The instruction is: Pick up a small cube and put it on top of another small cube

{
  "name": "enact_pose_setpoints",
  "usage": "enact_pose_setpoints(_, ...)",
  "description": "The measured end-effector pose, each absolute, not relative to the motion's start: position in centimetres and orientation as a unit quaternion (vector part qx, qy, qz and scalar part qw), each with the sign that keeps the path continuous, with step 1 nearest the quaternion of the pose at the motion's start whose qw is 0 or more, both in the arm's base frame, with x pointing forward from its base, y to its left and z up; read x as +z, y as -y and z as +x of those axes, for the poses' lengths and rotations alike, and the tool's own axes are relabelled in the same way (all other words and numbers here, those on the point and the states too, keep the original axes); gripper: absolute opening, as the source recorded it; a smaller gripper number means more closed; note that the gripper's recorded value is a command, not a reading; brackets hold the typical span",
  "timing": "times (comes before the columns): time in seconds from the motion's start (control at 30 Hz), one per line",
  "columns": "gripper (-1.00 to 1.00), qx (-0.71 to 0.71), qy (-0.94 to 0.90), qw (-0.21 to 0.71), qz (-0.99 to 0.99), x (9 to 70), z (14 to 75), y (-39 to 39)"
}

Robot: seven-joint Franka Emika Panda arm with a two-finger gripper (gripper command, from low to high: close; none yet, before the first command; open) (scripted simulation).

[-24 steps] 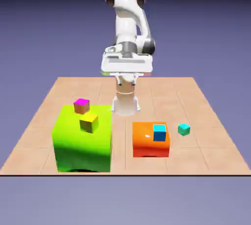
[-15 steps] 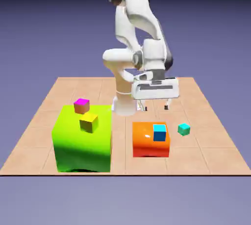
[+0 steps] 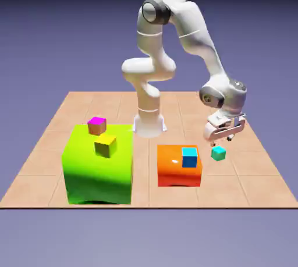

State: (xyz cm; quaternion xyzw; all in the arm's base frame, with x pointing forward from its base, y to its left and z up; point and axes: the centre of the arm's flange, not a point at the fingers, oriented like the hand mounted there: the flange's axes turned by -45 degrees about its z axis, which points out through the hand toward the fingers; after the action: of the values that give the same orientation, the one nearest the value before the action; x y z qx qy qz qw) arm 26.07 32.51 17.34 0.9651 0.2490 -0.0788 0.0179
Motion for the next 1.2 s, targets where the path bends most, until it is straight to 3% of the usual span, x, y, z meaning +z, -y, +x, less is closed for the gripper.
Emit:
enact_pose_setpoints(0.2,0.00,-0.080,-0.250,0.020,0.965,12.0,25.4,-32.1)
enact_pose_setpoints(0.23,-1.00,-0.080,-0.250,0.021,0.965,11.9,25.4,-32.0)
enact_pose_setpoints(0.63,-1.00,-0.080,-0.250,0.020,0.965,18.8,26.1,-32.4)
enact_pose_setpoints(0.83,-1.00,-0.076,0.096,0.016,0.992,27.5,40.0,-21.4)
enact_pose_setpoints(0.97,-1.00,-0.079,0.284,-0.025,0.955,34.8,44.4,-14.0)
enact_pose_setpoints(1.13,-1.00,-0.079,0.284,-0.024,0.955,28.8,43.9,-14.4)
enact_pose_setpoints(1.17,1.00,-0.079,0.283,-0.024,0.955,27.9,43.7,-14.5)
enact_pose_setpoints(1.2,1.00,-0.079,0.282,-0.023,0.956,27.9,43.6,-14.6)
